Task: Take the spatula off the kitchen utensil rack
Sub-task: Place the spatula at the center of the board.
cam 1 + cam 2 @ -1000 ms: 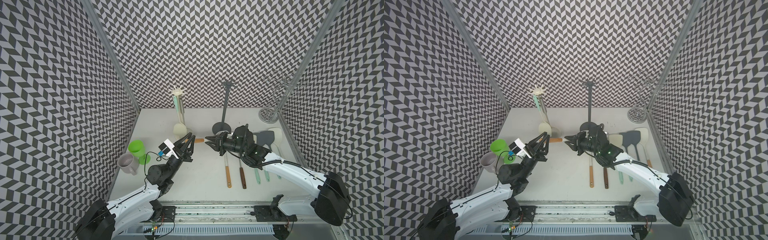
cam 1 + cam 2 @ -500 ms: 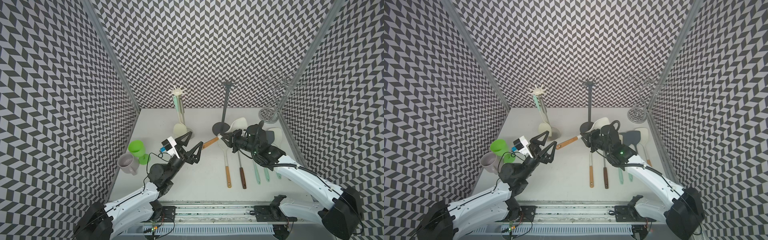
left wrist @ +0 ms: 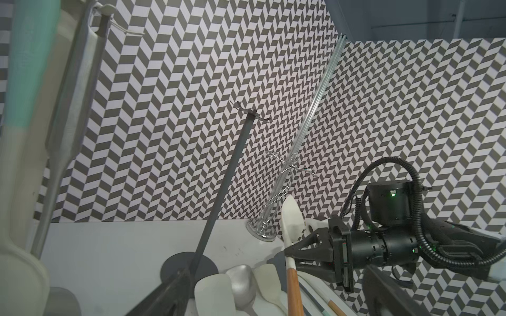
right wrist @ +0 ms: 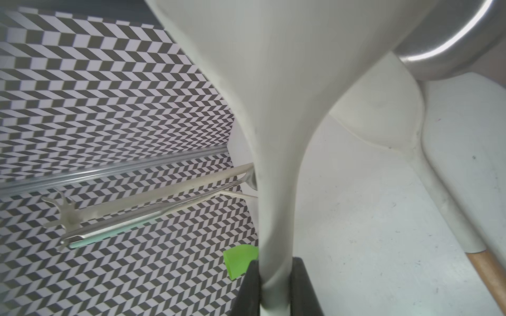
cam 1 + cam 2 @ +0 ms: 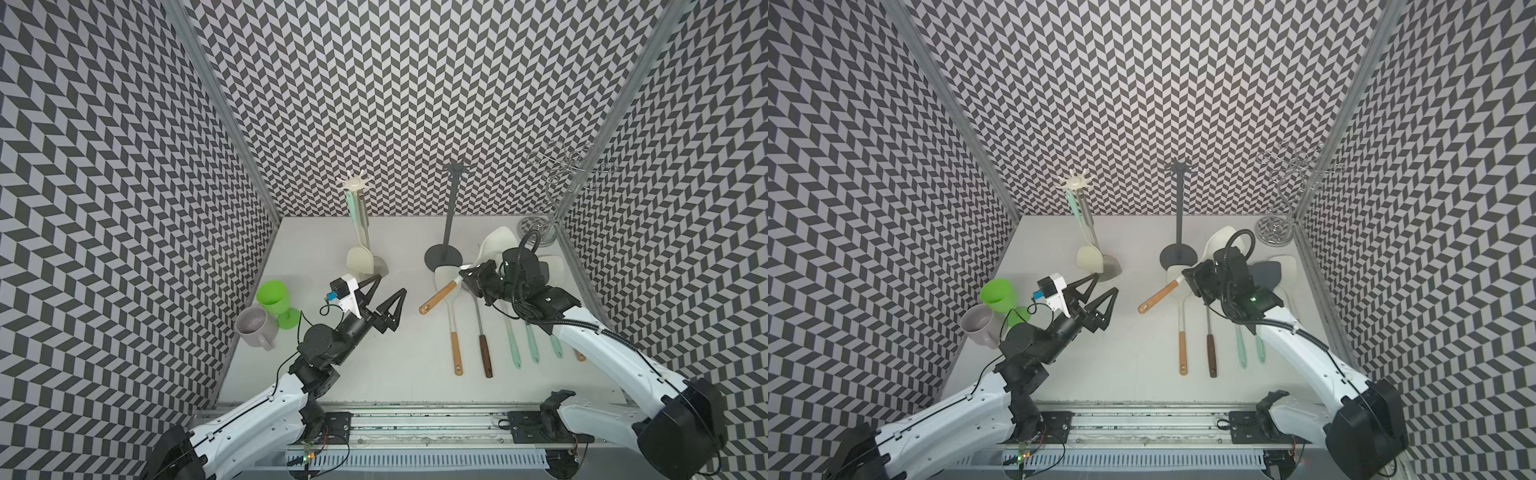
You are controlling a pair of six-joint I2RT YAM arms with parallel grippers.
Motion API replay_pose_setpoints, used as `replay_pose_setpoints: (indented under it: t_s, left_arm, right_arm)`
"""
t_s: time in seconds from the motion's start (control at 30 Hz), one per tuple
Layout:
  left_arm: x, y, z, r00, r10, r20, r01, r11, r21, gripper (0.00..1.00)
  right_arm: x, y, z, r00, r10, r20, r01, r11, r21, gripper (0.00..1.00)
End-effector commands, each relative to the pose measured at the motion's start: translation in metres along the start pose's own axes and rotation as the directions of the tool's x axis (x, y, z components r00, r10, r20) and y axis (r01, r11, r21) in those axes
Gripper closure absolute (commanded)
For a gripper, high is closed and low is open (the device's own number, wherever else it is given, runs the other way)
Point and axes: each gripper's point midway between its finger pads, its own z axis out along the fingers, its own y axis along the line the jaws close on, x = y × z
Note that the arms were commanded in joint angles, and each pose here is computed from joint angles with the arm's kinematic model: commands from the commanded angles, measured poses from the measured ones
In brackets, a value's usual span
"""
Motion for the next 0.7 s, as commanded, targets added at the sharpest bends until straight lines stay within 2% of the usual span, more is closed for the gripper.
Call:
replay_pose_setpoints:
  t_s: [0.0,0.2,0.33,0.47,0.67]
  left_arm:
    - [0.014,0.018,-0.005,0.998,0.058,-0.034,-0.061,0.995,-0.084,0.01]
    - [0.023,0.028,-0.004,0.993,0.101,-0.059,-0.108,0.987,-0.123,0.01]
    - [0.029,0.031,-0.003,0.991,0.110,-0.072,-0.118,0.984,-0.130,0.01]
    - [0.032,0.035,-0.002,0.991,0.110,-0.081,-0.121,0.982,-0.144,0.01]
    - [0.036,0.047,-0.002,0.992,0.087,-0.091,-0.103,0.976,-0.192,0.01]
  right_arm:
    - [-0.013,0.013,-0.001,0.983,-0.175,0.058,0.176,0.984,-0.013,1.00]
    - [-0.022,0.001,0.001,0.932,-0.351,0.093,0.346,0.936,0.064,1.00]
    - [-0.023,-0.010,0.003,0.879,-0.464,0.113,0.460,0.886,0.060,1.00]
    - [-0.025,-0.016,-0.001,0.839,-0.522,0.154,0.521,0.852,0.051,1.00]
    - [-0.015,-0.009,-0.001,0.793,-0.598,0.118,0.599,0.800,0.023,1.00]
